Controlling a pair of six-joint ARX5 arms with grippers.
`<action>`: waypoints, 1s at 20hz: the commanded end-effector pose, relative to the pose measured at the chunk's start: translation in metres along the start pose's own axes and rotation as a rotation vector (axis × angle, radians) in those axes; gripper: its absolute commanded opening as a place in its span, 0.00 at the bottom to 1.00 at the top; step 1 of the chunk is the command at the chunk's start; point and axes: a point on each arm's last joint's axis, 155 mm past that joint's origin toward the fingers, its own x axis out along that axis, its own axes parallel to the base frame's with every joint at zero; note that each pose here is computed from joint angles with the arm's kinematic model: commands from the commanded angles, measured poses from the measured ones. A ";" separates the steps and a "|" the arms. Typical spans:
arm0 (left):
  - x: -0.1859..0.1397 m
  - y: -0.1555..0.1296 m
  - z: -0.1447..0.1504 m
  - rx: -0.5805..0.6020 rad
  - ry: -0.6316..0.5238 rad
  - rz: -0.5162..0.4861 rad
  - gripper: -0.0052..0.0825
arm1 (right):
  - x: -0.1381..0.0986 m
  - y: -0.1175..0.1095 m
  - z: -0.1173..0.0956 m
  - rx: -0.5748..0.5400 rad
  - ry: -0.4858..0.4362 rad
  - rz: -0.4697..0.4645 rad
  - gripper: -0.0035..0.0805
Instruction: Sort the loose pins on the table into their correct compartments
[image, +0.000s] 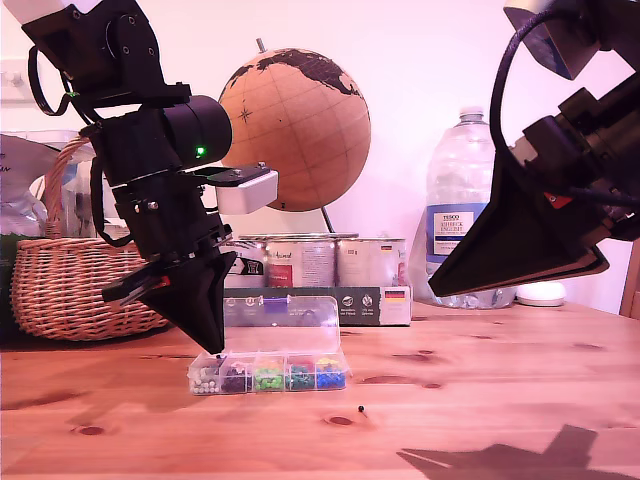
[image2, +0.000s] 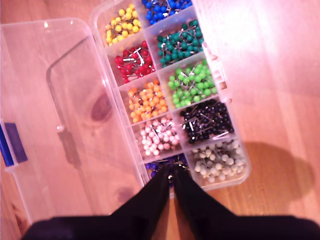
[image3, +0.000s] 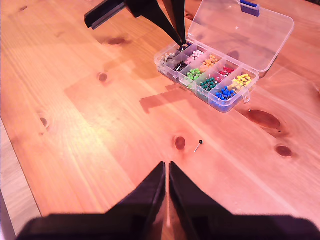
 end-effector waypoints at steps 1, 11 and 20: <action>0.007 -0.001 -0.001 -0.003 0.004 -0.014 0.07 | 0.001 0.001 0.006 -0.011 -0.010 0.003 0.03; 0.007 0.001 -0.002 -0.002 0.010 -0.007 0.16 | 0.001 0.001 0.006 -0.011 -0.010 0.003 0.03; -0.026 -0.001 0.016 -0.012 0.012 -0.001 0.03 | 0.001 0.001 0.006 -0.011 -0.010 0.002 0.03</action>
